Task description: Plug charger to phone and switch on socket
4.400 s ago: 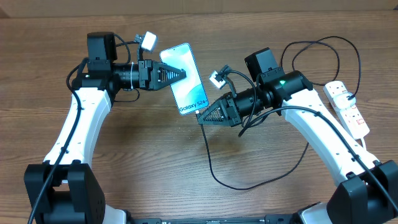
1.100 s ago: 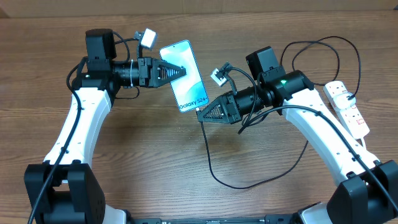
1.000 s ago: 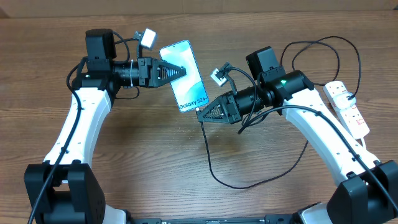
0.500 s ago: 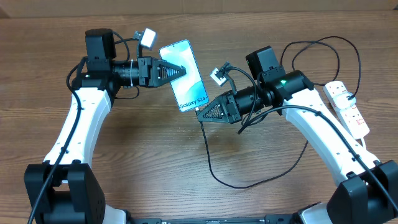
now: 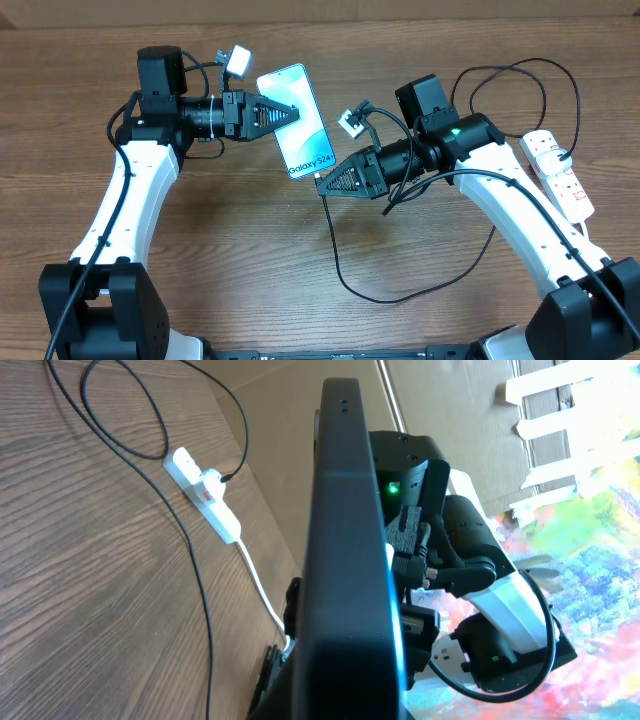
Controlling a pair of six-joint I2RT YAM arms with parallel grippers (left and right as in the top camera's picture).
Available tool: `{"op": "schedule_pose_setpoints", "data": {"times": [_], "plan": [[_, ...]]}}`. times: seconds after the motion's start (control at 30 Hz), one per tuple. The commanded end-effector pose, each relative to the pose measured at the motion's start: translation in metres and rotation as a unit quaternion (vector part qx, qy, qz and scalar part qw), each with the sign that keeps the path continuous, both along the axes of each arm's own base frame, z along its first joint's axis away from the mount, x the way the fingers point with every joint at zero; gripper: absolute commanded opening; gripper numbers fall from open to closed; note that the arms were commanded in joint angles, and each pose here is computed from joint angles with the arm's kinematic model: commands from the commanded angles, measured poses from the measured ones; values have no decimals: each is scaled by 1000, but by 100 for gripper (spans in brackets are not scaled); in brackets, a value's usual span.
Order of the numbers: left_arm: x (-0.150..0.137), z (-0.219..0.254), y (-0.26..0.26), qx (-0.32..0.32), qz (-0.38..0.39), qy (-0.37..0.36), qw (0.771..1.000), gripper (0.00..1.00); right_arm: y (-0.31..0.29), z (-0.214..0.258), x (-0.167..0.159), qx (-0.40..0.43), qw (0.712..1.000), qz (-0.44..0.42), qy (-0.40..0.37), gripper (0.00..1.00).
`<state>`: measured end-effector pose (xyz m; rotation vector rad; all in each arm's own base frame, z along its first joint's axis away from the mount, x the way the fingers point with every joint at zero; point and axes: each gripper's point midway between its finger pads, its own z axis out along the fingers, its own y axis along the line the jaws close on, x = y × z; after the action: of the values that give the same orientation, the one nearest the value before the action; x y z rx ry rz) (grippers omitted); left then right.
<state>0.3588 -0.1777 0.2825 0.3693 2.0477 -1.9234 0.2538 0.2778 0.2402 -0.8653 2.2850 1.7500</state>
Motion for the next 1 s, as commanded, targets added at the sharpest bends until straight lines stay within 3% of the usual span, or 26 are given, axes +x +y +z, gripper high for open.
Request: {"op": "schedule_pose_setpoints", "data": {"times": [0.0, 0.97], "plan": [[-3, 12, 1, -7, -6, -9, 1000, 4, 2, 2, -2, 6, 1000, 6, 0, 4], [-3, 12, 1, -7, -5, 4, 1000, 4, 3, 2, 0, 8, 1000, 5, -9, 4]]}}
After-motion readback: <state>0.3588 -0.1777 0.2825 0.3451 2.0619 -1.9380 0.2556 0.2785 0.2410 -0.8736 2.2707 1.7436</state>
